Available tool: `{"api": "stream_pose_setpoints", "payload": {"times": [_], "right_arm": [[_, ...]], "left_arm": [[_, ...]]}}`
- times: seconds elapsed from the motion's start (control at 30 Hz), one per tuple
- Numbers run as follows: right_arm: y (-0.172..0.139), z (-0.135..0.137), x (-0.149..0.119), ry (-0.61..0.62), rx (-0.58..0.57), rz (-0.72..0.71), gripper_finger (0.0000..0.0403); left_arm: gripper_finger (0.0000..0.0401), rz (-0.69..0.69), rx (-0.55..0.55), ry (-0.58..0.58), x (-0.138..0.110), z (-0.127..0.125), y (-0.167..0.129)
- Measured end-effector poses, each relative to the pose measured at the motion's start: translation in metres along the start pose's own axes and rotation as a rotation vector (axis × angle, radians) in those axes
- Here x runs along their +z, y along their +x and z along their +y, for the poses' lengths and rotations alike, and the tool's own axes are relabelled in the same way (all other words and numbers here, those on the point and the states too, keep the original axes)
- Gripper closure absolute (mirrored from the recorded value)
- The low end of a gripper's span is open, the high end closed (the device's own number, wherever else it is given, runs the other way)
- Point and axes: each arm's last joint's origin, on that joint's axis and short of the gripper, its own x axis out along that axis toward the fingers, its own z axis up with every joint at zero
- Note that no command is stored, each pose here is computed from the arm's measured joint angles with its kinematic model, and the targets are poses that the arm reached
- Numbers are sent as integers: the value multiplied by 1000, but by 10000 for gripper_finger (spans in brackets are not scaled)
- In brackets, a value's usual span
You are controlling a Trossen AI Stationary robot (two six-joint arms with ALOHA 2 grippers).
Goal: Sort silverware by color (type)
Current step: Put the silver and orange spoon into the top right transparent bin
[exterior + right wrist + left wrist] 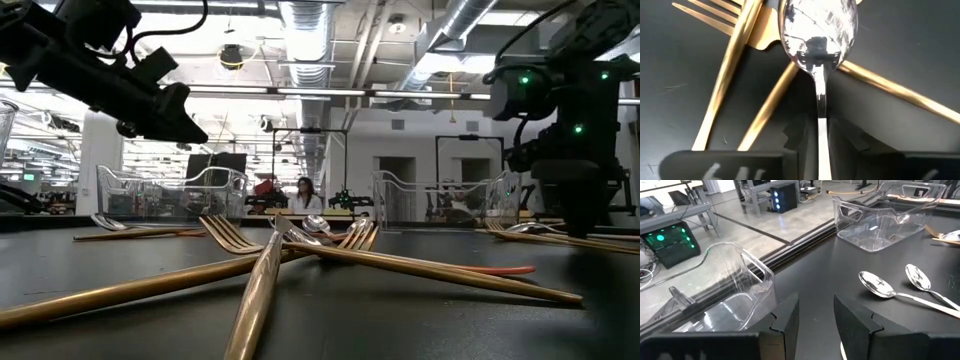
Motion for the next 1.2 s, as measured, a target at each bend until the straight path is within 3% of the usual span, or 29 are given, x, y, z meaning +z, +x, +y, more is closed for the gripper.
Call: {"api": "stream_pose_setpoints", "payload": {"times": [0.3, 0.63, 0.83, 1.07, 1.2], "right_arm": [[-21, 2, 6, -126, -12, 55, 389], [-77, 7, 25, -358, -17, 52, 388], [-112, 11, 47, -530, -47, -113, 388], [-135, -4, 98, -566, -456, -510, 388], [-131, -17, 124, -577, -468, -628, 388]], "left_arm": [[293, 3, 1, 2, 0, 0, 0], [293, -4, 5, -4, 0, 0, 0], [293, -5, 6, -4, 0, 0, 0], [293, -10, 27, -8, 1, 2, 1], [293, -7, 16, -10, 1, 2, 1]]}}
